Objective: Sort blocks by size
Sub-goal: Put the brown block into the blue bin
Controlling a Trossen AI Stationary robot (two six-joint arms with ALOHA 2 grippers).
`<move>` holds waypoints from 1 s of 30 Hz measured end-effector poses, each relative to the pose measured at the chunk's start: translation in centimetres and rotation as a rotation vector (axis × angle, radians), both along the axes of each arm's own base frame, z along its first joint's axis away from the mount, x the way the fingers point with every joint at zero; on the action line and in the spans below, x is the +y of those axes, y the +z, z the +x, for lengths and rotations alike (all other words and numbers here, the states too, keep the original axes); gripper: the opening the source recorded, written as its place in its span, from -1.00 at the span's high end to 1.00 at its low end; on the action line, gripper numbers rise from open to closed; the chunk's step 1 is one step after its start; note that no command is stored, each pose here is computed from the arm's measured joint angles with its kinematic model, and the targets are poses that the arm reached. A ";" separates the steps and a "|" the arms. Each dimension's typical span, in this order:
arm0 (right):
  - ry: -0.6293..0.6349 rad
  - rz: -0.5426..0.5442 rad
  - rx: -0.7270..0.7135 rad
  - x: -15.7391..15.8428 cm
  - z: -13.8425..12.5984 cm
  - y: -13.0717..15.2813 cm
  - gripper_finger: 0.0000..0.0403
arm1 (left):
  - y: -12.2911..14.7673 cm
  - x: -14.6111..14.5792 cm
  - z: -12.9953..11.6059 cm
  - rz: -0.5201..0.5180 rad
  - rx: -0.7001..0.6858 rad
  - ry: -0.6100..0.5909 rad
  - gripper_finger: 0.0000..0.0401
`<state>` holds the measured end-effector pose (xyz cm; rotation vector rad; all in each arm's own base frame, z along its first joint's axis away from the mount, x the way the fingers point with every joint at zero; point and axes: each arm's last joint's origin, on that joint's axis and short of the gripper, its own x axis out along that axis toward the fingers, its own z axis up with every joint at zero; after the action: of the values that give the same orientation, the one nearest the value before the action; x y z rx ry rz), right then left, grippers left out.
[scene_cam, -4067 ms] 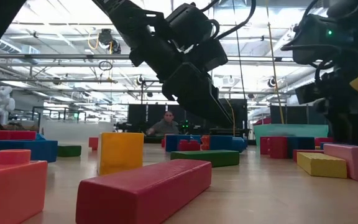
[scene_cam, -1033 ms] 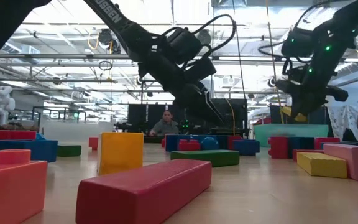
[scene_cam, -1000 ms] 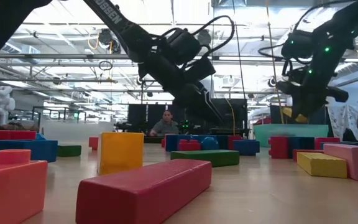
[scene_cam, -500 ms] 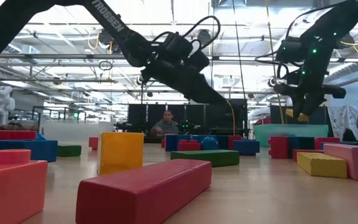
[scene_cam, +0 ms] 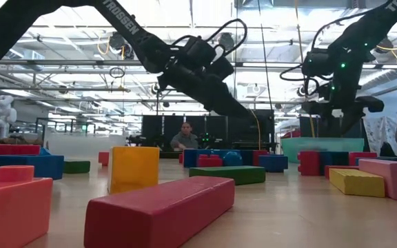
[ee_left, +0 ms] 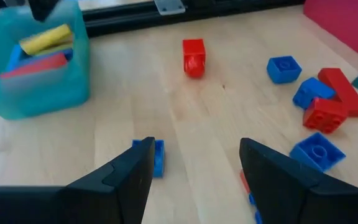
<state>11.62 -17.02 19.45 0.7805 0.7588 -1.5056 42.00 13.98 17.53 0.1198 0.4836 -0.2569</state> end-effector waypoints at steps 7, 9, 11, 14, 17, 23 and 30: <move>0.051 -0.045 -0.025 0.7 0.2 1.0 -0.05 | -1.0 -0.4 -0.6 -0.047 0.125 -0.002 -0.18; 0.088 -0.069 -0.030 1.1 0.3 1.5 -0.04 | -1.3 -0.9 -0.7 -0.060 0.163 -0.011 -0.18; 0.145 -0.114 -0.052 1.7 0.6 2.3 -0.03 | -1.3 -1.7 -0.6 -0.079 0.181 -0.018 -0.18; 0.259 -0.179 -0.165 2.9 1.5 3.8 -0.02 | -1.3 -3.5 -0.1 -0.093 0.186 -0.049 -0.18; 0.395 -0.206 -0.261 4.6 2.5 4.9 -0.02 | -1.4 -5.7 0.4 -0.070 0.190 -0.107 -0.18; 0.549 -0.221 -0.294 7.8 4.2 5.4 -0.02 | -1.7 -9.2 0.6 0.028 0.281 -0.028 -0.18; 0.766 -0.219 -0.285 10.6 6.1 5.2 -0.02 | -1.7 -11.4 -0.3 -0.008 0.440 0.127 -0.18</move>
<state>17.73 -6.40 24.69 0.4423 0.5681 -0.7483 41.68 2.57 15.86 0.0229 0.9239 -0.1591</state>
